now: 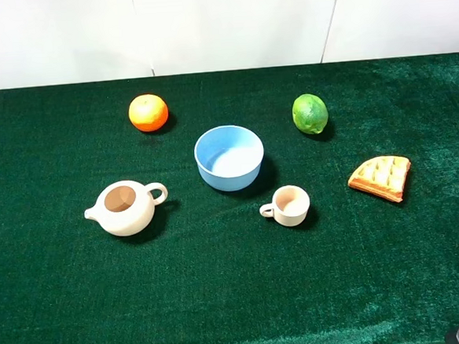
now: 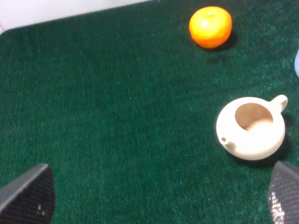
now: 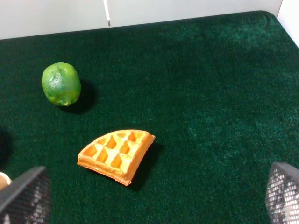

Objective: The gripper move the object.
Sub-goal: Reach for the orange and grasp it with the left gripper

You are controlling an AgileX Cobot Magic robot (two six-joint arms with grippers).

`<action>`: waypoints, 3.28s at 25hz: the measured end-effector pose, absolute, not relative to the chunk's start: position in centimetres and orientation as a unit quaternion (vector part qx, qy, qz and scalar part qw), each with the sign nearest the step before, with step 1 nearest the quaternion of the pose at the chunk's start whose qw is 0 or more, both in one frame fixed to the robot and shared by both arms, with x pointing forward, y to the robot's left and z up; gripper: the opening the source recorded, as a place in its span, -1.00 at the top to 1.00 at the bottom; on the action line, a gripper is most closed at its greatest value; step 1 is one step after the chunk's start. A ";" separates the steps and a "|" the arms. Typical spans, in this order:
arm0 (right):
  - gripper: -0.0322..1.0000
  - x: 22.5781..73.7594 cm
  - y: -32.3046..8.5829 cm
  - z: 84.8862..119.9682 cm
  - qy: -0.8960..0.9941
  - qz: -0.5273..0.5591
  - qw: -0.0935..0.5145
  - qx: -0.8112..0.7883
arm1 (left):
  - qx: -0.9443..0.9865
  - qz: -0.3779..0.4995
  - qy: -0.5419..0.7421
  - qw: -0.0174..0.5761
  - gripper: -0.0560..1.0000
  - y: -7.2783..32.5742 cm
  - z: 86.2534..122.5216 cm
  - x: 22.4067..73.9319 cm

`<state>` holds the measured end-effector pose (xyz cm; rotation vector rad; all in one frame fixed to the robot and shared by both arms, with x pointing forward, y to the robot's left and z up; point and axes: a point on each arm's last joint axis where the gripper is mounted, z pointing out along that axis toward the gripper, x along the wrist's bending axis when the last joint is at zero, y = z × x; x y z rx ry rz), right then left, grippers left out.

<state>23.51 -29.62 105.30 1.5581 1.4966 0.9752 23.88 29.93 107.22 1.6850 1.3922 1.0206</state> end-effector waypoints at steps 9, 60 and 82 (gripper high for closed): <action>-0.40 23.5 -29.6 105.3 0.585 0.381 0.376 0.609 | 0.689 0.334 0.572 0.295 -0.85 30.0 110.2 29.2; -0.40 23.5 -29.6 105.3 0.585 0.381 0.376 0.609 | 0.822 0.155 0.526 0.155 -0.85 20.2 106.6 61.2; -0.40 23.5 -29.6 105.3 0.585 0.381 0.376 0.609 | 0.835 0.118 0.523 0.122 -0.85 17.7 95.5 66.8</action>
